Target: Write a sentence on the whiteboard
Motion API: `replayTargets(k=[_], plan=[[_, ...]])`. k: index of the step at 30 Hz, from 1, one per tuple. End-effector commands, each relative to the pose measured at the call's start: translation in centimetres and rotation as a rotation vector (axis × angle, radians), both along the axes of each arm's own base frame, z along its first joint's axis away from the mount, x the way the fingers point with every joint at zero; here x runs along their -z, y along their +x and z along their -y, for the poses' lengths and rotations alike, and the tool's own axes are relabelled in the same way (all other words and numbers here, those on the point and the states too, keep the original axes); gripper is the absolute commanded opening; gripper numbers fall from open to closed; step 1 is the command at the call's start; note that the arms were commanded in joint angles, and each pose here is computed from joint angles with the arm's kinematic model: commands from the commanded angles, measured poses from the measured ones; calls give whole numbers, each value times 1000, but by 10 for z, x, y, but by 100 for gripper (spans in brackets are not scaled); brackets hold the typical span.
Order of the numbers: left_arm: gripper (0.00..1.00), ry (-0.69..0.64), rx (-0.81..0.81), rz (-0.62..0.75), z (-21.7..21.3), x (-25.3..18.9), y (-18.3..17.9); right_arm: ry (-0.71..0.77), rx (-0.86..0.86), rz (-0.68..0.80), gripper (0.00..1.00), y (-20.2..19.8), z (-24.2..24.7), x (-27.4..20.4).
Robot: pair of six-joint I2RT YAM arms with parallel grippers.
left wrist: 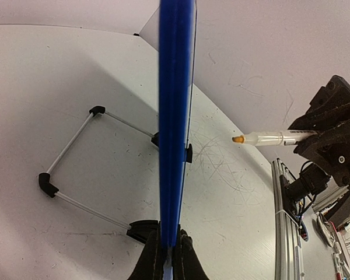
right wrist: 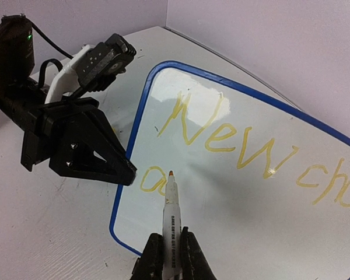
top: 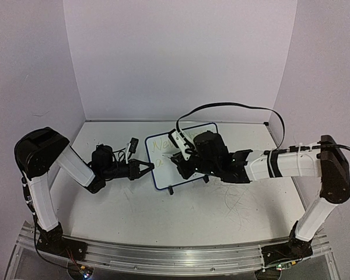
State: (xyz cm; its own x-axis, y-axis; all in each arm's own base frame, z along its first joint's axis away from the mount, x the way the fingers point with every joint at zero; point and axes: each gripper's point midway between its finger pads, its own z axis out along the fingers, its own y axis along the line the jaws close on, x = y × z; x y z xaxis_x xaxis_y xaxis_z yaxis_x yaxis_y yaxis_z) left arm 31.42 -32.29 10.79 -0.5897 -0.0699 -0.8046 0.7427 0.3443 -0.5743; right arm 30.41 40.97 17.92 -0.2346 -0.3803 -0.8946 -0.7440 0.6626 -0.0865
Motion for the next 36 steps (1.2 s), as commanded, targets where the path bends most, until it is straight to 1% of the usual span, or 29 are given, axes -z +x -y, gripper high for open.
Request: replayTargets(k=[1, 6, 13, 21, 28, 36], plan=[[0, 14, -6, -3, 3, -4, 3, 44, 56, 35, 0, 7, 4, -11], [0, 15, -4, -5, 4, -4, 4, 66, 66, 47, 0, 6, 8, -17], [0, 14, 0, -2, 5, -5, 4, 47, 15, 44, 0, 5, -4, -14], [0, 19, -1, -3, 4, -3, 3, 14, -18, 7, 0, 6, -16, 4], [0, 20, 0, -3, 4, -3, 3, 10, 48, 18, 0, 15, -10, 4], [0, 23, 1, -2, 4, -2, 3, 2, 63, 14, 0, 17, -10, 9]])
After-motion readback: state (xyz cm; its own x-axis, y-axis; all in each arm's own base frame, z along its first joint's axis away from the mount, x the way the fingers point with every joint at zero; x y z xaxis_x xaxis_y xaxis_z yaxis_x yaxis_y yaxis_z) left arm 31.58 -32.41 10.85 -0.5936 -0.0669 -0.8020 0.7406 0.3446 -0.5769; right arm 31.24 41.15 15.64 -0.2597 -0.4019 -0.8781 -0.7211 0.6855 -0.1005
